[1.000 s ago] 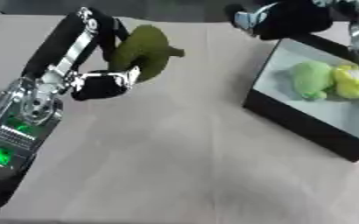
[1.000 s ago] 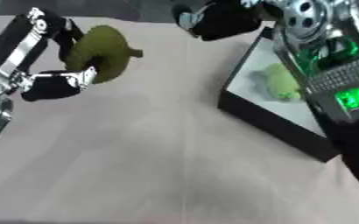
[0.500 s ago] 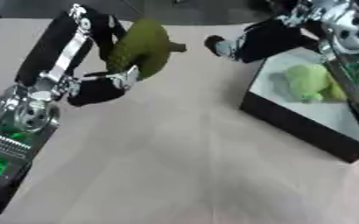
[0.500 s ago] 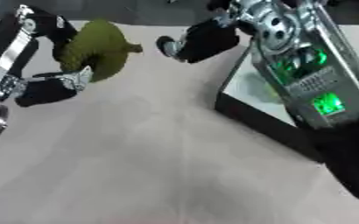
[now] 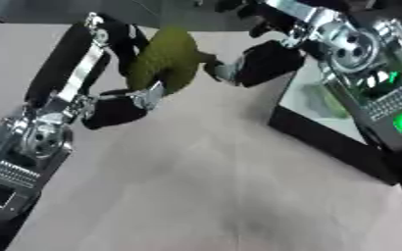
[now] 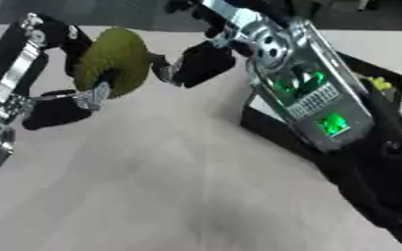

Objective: Pick up the objects with one hand, pass them to the other hand, and then place them into the box on the other side of the table.

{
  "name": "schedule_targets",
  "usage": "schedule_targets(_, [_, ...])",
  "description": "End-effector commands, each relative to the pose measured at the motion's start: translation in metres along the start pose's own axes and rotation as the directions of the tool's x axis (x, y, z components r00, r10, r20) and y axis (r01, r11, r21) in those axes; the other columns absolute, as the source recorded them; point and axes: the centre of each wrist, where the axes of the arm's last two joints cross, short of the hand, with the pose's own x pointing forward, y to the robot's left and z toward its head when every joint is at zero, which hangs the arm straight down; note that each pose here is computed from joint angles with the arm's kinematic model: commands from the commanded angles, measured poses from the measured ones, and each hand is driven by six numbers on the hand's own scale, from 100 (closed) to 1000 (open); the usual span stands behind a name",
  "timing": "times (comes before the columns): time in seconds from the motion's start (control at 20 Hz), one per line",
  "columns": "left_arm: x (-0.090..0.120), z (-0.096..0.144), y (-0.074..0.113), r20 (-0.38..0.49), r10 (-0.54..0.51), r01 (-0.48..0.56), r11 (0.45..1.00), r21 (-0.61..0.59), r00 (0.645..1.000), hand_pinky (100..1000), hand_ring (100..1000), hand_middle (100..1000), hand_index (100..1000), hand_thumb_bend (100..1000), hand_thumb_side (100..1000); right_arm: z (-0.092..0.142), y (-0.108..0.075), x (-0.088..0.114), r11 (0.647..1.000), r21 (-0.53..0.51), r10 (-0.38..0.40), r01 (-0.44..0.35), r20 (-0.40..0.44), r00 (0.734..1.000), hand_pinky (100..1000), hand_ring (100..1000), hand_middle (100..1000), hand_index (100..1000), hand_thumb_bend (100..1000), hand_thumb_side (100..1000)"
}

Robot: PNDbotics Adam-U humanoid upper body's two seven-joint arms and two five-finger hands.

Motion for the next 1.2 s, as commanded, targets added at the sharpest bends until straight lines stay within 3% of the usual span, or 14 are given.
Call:
schedule_targets(0.05, [0.005,-0.002,0.000,0.036,0.004,-0.004,1.000,0.012,0.999,497,409,212,483,100,100,-0.003,-0.002,0.005,1.000,0.001,-0.013,0.013,-0.007,1.000,858,961,926,857,410,118])
schedule_targets(0.45, [0.010,-0.003,-0.003,0.090,0.017,-0.018,1.000,0.011,0.996,497,409,212,482,100,100,-0.011,0.005,0.007,0.999,0.024,-0.033,0.034,-0.007,0.999,869,984,942,856,406,113])
schedule_targets(0.8, [0.006,-0.001,-0.003,0.095,0.007,-0.007,1.000,-0.001,0.995,497,410,212,481,100,100,-0.004,0.002,0.012,0.992,0.109,-0.063,0.058,0.040,0.997,877,988,944,853,393,100])
schedule_targets(1.2, [-0.004,0.001,0.002,0.066,-0.051,0.053,0.998,-0.029,0.997,494,411,211,476,100,100,0.005,-0.010,0.016,0.975,0.217,0.014,-0.047,0.153,0.988,898,989,945,862,408,100])
